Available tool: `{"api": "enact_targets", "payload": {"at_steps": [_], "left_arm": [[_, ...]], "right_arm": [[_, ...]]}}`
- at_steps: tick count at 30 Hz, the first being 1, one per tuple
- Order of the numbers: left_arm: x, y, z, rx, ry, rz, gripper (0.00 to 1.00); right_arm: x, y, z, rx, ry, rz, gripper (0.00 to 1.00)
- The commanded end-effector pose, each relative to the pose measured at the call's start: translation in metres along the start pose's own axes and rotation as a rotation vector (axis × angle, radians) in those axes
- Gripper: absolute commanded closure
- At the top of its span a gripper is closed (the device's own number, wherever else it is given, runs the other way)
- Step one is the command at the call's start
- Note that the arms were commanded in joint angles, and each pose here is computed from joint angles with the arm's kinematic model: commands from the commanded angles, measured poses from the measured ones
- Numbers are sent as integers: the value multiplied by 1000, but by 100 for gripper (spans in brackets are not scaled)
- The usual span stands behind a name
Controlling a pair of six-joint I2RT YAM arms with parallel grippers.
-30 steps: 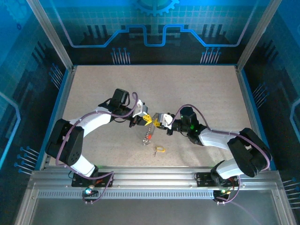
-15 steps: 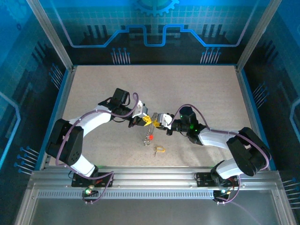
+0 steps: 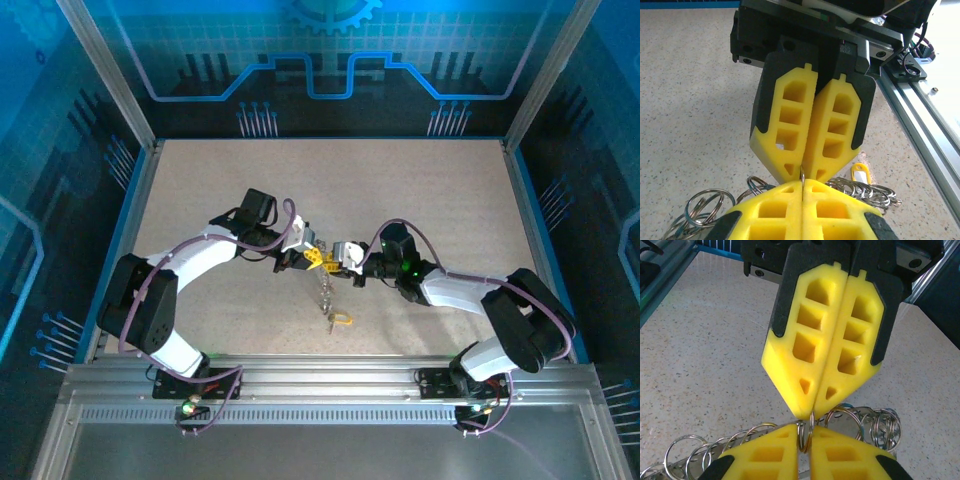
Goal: Put the keys on the keyring
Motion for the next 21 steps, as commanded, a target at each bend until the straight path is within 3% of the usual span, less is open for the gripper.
{"api": "enact_targets", "payload": {"at_steps": [1,7,11,14,16,21], "left_arm": [[-7,-3,-5,-33,33,30,100],[-7,-3,-5,-30,38,23,100],[-8,-4,-6,-26,43,18,100],[-9,-5,-6,-19,44,15,100],[-10,-5,-5,-10,33,15,85],[-20,-10,2,34,14,14,83]], "right_arm": [[-2,6,-1,5,-5,-24,86],[-2,8,0,16,-4,-50,86],[-1,8,2,23,-10,-60,98],[0,8,3,25,-6,-67,100],[0,9,3,19,-5,-72,100],[-2,8,0,5,-4,-73,100]]}}
Point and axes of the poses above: each hand's point on the last joint's axis, 136 mm out from that joint toward the fingers, its own y axis out along the fingers, its own x axis along the line the jaws close on, z = x × y, the point moved 10 cm from there along -y, back along the fingers, and after that the axes turned 15 degrees about -y, right-handed, at the moved point
